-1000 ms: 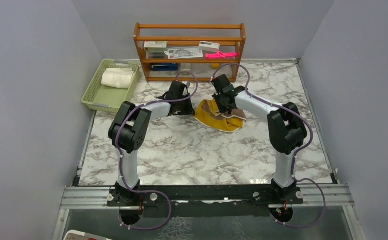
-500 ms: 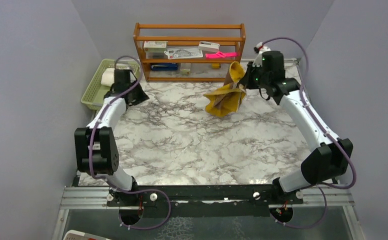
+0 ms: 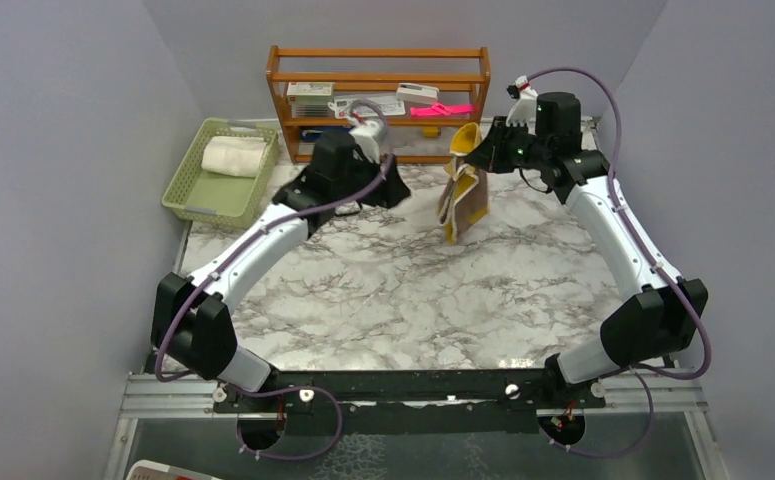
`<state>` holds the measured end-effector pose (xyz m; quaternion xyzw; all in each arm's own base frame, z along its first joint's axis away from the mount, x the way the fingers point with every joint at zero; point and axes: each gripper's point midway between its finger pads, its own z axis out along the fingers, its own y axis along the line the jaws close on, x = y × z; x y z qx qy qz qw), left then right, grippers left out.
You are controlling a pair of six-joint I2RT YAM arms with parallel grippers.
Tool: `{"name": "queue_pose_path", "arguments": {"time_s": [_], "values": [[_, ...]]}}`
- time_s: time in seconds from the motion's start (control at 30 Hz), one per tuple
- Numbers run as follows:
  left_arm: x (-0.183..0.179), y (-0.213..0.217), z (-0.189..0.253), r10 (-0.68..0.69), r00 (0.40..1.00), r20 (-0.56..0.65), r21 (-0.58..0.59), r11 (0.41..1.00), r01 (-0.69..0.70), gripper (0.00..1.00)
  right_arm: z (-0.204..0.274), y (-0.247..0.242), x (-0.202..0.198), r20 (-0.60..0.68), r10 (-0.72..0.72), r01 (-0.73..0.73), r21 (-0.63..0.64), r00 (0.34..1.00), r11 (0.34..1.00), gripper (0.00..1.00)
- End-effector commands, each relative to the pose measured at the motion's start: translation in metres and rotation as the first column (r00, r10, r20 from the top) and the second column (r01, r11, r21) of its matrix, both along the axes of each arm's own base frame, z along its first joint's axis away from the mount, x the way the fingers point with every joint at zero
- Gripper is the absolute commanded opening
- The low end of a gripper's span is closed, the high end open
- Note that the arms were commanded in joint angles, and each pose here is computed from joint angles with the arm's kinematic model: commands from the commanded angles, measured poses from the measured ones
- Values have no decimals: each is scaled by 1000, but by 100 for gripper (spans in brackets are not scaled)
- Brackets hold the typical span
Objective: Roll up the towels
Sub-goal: Flatten out the towel at the center of the board.
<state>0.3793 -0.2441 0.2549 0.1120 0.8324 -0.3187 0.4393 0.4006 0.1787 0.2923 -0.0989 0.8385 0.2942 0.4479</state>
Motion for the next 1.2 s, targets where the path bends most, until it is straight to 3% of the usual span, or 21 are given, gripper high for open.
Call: {"name": "queue_pose_path", "arguments": {"time_s": [0.0,0.13,0.4,0.67,1.03,1.17], "values": [[-23,-59,23,-141,962,235,-29,988,152,66,18,12,-18,16,74,-74,61,997,995,1],[-35,-97,34,-230,901,367,-21,967,255,75,26,14,-25,17,94,-95,75,995,993,1],[-40,-123,52,-273,825,494,-45,940,338,77,32,17,-32,13,119,-120,95,993,988,1],[-43,-147,36,-365,800,476,-25,904,428,77,36,19,-32,14,129,-130,99,992,987,1],[-29,-159,42,-354,781,515,-29,903,429,71,32,21,-36,0,149,-148,105,989,983,1],[-27,-160,49,-347,770,536,-32,903,429,60,28,21,-37,-9,153,-152,100,988,983,1]]}}
